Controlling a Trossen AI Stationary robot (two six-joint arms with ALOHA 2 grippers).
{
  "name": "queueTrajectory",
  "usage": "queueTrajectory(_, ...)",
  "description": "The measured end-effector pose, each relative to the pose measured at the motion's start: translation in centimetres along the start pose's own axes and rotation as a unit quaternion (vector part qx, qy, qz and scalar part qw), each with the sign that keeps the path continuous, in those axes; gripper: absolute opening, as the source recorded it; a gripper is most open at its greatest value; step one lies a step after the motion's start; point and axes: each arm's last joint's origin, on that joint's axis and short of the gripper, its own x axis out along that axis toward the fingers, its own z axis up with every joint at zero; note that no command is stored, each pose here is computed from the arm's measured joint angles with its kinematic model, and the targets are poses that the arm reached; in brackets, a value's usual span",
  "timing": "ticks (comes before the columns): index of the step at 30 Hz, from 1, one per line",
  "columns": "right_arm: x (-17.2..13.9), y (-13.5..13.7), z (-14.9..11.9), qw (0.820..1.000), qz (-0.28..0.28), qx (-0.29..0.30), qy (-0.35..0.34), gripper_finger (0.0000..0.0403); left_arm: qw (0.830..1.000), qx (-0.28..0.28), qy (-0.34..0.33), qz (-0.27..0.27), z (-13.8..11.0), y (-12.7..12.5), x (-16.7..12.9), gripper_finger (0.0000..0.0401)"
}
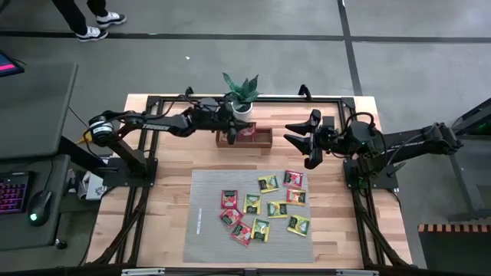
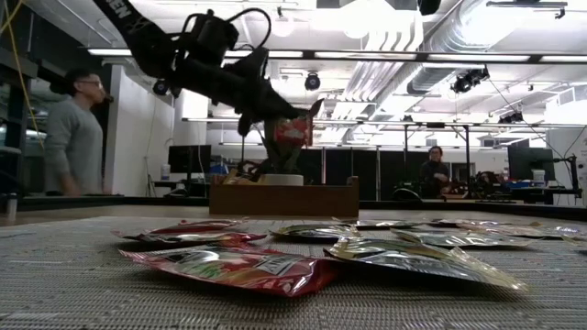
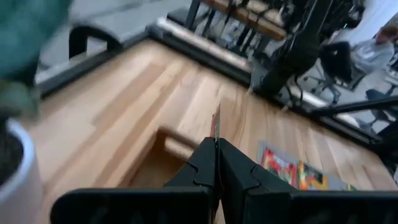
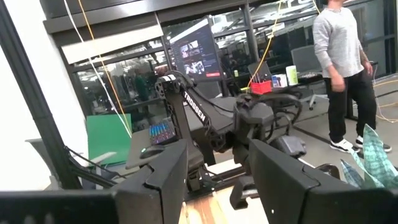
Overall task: Pick & Place Tea
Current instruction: Put the red tea bag into the middle section of the wooden organizer
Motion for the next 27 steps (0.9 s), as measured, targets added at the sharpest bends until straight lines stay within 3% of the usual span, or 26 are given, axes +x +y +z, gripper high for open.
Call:
queueTrajectory(4, 0.0, -0.1, 0.0, 1.000, -0.005, -0.001, 0.002, 0.0167, 1.000, 0.019, -0.011, -0.004, 0.5, -0.1, 0.0, 0.0000)
queueTrajectory(9, 0.0, -0.1, 0.0, 1.000, -0.011, -0.001, 0.001, 0.0167, 0.999, 0.024, 0.040, 0.026, -1.1, 0.7, 0.5, 0.0000)
queueTrajectory(12, 0.0, -0.1, -0.1, 1.000, -0.014, -0.002, 0.002, 0.0167, 0.999, 0.031, 0.024, 0.017, -0.7, 1.3, 0.6, 0.0000)
queueTrajectory(17, 0.0, -0.1, -0.1, 1.000, -0.015, -0.002, 0.003, 0.0167, 0.998, -0.005, 0.040, 0.042, -1.6, 3.4, 0.9, 0.0000)
queueTrajectory(27, 0.0, -0.1, -0.1, 1.000, -0.015, -0.002, 0.003, 0.0167, 0.998, -0.018, 0.059, 0.027, -2.5, 4.7, 1.3, 0.0000)
